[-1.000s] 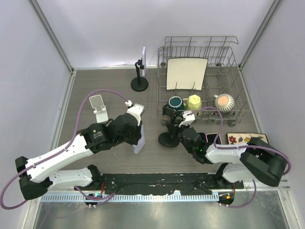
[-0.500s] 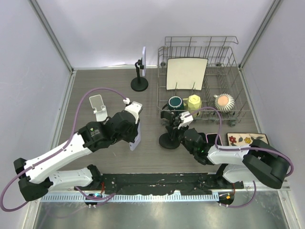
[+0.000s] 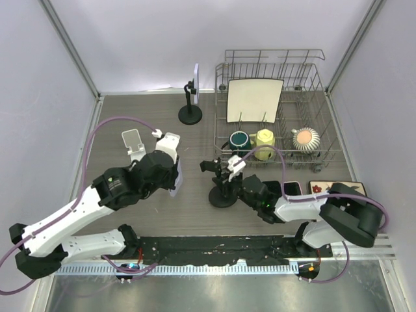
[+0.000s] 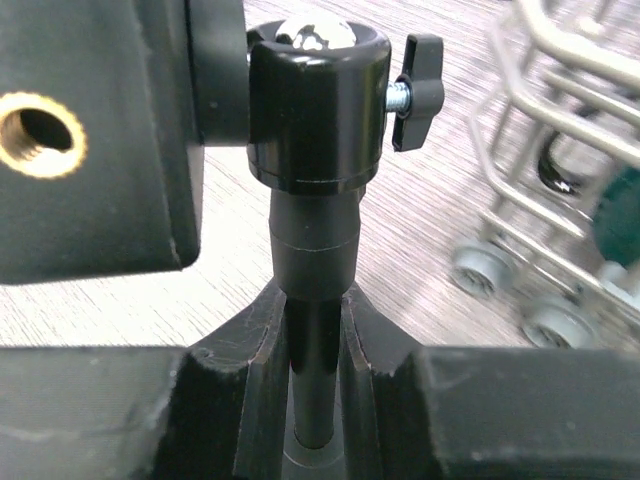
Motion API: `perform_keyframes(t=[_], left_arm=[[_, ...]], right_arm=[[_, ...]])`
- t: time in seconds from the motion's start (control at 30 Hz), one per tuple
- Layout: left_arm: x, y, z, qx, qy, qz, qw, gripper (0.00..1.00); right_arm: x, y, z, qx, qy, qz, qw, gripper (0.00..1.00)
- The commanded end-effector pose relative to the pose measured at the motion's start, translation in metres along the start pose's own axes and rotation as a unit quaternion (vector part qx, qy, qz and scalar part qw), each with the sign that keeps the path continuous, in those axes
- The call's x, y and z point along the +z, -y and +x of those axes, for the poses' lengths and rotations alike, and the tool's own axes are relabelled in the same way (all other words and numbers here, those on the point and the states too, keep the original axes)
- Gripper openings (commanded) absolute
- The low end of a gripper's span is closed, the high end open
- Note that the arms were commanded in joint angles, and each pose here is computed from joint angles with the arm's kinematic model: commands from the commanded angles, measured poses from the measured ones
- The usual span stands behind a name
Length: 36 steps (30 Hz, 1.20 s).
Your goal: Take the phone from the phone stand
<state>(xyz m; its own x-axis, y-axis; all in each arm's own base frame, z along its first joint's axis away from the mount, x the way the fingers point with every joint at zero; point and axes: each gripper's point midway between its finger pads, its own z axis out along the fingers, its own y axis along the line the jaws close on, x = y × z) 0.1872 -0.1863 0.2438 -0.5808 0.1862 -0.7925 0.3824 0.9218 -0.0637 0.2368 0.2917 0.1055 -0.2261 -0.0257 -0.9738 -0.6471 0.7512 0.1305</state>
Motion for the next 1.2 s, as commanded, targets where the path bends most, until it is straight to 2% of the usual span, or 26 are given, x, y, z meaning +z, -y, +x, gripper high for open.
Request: perform_keyframes(t=[0.0,0.33,0.4,0.53,0.63,0.67,0.77,0.8,0.87,1.03,1.07,1.13,1.17], left_arm=[[-0.035,-0.024,-0.043,-0.049,0.088,-0.030,0.994,0.00],[-0.074,-0.053,-0.054,-0.090,0.131,-0.053,0.986,0.00],[-0.079,-0.054,-0.055,-0.101,0.138,-0.048,0.984,0.00],[-0.087,-0.053,-0.064,-0.110,0.152,-0.036,0.982,0.00],[-0.091,-0.049,-0.073,-0.109,0.162,-0.026,0.980,0.00],[-0.090,-0.048,-0.074,-0.106,0.162,-0.026,0.981,0.00],[-0.093,-0.044,-0.087,-0.103,0.175,-0.018,0.979,0.00],[-0.091,-0.041,-0.090,-0.103,0.177,-0.017,0.979,0.00],[-0.092,-0.038,-0.097,-0.103,0.183,-0.014,0.978,0.00],[-0.089,-0.029,-0.118,-0.120,0.200,-0.010,0.972,0.00],[-0.088,-0.028,-0.121,-0.132,0.204,-0.011,0.970,0.00],[-0.087,-0.028,-0.130,-0.153,0.218,-0.019,0.964,0.00],[-0.087,-0.027,-0.133,-0.165,0.221,-0.018,0.961,0.00]], right_arm=[[0.031,-0.039,-0.049,-0.025,0.069,-0.066,0.995,0.01],[0.092,-0.073,-0.074,-0.051,0.141,-0.113,0.982,0.01],[0.094,-0.076,-0.078,-0.048,0.163,-0.120,0.978,0.06],[0.088,-0.077,-0.066,-0.034,0.163,-0.131,0.977,0.21],[0.078,-0.071,-0.056,-0.033,0.147,-0.127,0.980,0.37],[0.073,-0.068,-0.061,-0.034,0.150,-0.121,0.981,0.46],[0.059,-0.063,-0.063,-0.041,0.143,-0.115,0.982,0.60],[0.057,-0.060,-0.053,-0.046,0.123,-0.111,0.985,0.64],[0.050,-0.057,-0.053,-0.046,0.113,-0.109,0.987,0.70],[0.021,-0.045,-0.041,-0.037,0.079,-0.096,0.992,0.77],[0.016,-0.039,-0.029,-0.037,0.050,-0.088,0.994,0.79],[-0.001,-0.033,-0.046,-0.029,0.058,-0.074,0.995,0.80],[-0.009,-0.027,-0.033,-0.038,0.018,-0.064,0.997,0.82]])
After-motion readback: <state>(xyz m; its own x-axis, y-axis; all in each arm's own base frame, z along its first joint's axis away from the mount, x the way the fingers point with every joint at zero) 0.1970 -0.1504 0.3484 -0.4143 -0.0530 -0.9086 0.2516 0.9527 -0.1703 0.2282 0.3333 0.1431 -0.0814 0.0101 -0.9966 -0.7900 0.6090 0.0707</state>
